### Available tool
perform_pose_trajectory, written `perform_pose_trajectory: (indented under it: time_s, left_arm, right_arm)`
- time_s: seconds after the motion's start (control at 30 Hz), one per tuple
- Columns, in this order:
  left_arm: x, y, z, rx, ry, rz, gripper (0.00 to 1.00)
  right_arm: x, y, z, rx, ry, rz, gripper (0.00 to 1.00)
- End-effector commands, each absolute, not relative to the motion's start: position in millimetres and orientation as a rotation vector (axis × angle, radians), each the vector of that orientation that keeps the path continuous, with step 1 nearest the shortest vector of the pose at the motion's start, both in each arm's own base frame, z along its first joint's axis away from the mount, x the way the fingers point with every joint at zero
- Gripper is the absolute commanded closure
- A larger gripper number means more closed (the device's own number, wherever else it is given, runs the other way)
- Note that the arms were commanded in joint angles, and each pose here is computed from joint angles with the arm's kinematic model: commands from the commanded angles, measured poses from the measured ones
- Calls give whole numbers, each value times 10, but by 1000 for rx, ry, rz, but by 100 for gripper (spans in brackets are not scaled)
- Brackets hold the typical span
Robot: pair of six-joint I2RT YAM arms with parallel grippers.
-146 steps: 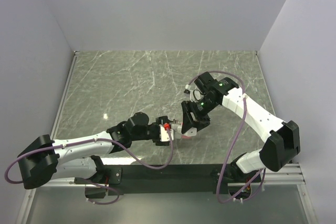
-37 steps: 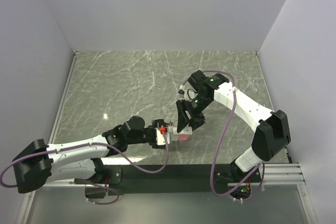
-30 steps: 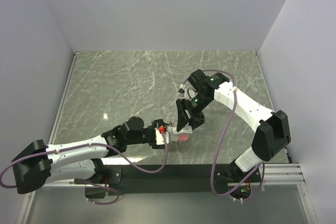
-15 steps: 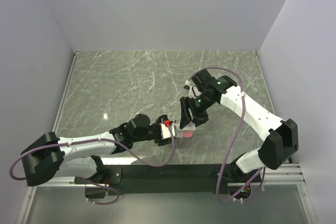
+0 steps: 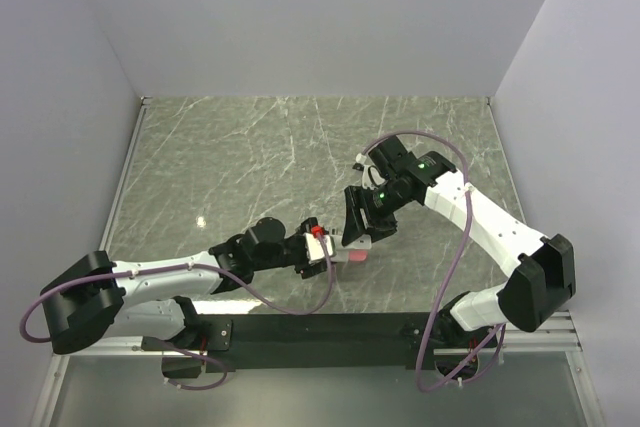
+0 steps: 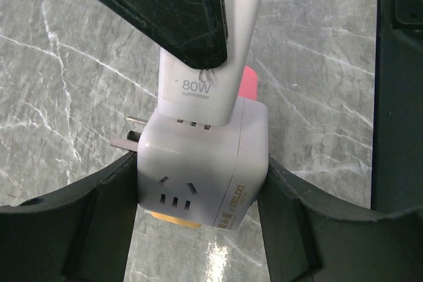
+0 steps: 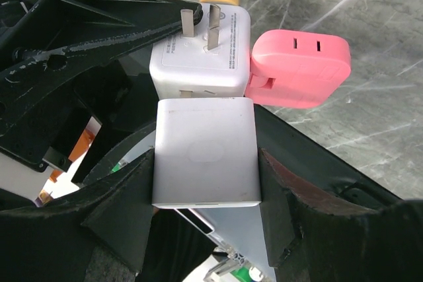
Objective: Insert the plug
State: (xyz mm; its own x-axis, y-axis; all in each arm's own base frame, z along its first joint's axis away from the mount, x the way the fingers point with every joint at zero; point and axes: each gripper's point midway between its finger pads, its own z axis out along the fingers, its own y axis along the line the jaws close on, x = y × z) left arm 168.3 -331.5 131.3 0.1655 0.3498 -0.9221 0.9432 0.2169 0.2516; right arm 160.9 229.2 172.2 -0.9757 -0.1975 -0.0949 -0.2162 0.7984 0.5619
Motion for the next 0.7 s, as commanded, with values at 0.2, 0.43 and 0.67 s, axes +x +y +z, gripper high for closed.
perform_pose_trajectory:
  time_s: [0.2, 0.43, 0.67]
  left_arm:
    - [1609, -3552, 2487, 1112, 996, -841, 99]
    - [1589, -3585, 2491, 1118, 973, -872, 99]
    - [1579, -3628, 2499, 1126, 954, -885, 99]
  right_arm:
    - [1866, 2259, 1550, -299, 2871, 809, 100]
    - [1925, 2248, 1498, -304, 2887, 759, 100]
    - [1973, 2264, 1407, -316, 2916, 716, 100]
